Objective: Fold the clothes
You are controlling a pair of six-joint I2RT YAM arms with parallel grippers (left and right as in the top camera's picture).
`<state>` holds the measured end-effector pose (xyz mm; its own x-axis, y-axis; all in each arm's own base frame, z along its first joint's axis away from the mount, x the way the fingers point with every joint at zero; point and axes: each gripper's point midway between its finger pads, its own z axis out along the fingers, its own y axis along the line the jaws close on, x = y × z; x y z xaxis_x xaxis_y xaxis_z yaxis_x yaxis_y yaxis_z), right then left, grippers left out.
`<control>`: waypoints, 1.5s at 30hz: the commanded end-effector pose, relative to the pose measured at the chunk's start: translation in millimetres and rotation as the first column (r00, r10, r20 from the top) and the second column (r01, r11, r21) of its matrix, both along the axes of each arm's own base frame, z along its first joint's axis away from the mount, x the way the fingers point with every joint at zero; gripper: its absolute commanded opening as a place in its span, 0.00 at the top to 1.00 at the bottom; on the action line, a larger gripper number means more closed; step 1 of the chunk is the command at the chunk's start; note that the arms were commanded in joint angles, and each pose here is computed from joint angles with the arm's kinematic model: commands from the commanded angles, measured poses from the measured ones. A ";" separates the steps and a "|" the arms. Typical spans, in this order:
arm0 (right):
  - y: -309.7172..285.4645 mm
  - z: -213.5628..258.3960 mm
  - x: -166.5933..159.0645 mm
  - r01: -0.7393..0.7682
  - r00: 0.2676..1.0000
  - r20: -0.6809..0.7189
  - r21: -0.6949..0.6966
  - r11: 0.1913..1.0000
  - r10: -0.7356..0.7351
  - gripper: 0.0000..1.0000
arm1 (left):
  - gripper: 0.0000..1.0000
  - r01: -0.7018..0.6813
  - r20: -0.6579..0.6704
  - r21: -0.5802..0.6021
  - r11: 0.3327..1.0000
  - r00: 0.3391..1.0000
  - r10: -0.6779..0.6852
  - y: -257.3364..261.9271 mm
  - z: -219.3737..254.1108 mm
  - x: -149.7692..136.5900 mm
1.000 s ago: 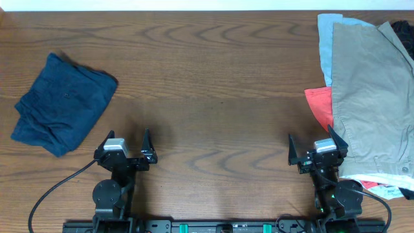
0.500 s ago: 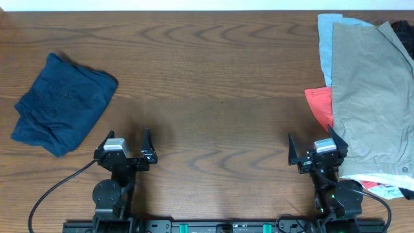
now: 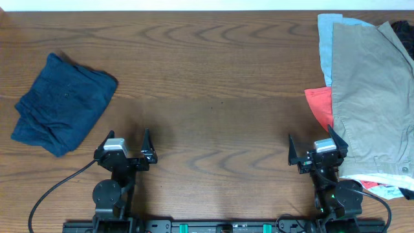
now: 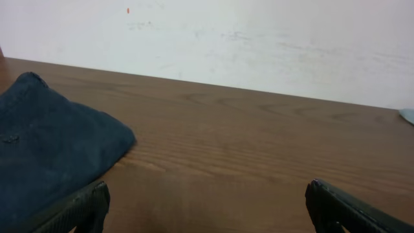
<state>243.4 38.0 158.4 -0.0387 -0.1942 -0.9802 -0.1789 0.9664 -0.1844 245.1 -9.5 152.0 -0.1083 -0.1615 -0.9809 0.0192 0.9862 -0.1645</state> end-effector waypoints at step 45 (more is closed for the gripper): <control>-17.7 -8.7 25.8 0.203 0.622 -0.764 -0.054 0.978 -0.171 0.01 | 0.02 0.042 -0.754 -0.135 0.990 0.644 -0.130 -24.3 0.6 -36.0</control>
